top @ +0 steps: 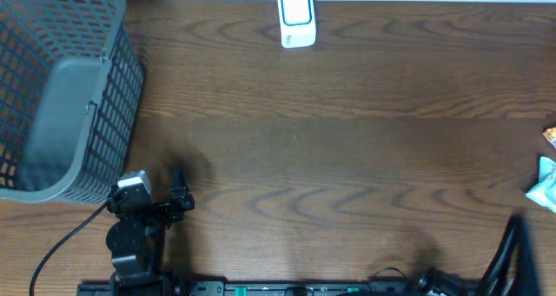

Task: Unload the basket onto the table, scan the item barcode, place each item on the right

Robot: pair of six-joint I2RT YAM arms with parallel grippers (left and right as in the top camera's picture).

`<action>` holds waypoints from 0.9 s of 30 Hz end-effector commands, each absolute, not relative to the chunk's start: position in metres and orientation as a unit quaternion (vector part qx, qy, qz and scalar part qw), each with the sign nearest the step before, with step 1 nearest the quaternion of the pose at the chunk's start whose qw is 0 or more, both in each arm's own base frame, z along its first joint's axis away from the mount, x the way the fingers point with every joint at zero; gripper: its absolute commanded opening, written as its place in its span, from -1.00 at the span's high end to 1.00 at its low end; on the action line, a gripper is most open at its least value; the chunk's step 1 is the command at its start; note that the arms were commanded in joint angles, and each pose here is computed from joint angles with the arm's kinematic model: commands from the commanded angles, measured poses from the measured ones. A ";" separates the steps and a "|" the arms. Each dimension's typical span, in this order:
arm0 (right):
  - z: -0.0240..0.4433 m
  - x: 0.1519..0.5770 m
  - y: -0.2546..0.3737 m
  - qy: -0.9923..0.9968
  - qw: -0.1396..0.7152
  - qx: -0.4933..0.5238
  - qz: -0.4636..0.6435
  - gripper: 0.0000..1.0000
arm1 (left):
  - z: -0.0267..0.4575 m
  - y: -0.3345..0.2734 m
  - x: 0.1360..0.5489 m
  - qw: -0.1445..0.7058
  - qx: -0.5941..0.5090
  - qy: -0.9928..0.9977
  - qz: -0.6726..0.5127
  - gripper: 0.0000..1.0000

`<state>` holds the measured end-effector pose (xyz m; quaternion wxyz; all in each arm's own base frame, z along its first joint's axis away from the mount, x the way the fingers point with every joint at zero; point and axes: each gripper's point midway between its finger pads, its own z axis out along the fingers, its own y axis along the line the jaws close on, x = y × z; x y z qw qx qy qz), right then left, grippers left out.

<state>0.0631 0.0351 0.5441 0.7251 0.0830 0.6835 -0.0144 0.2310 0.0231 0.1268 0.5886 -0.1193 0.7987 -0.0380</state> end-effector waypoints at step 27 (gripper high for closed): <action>0.448 -0.013 0.000 0.643 0.764 0.022 0.040 -0.98 | 0.115 0.020 0.231 0.578 -0.111 0.808 -0.041 -0.99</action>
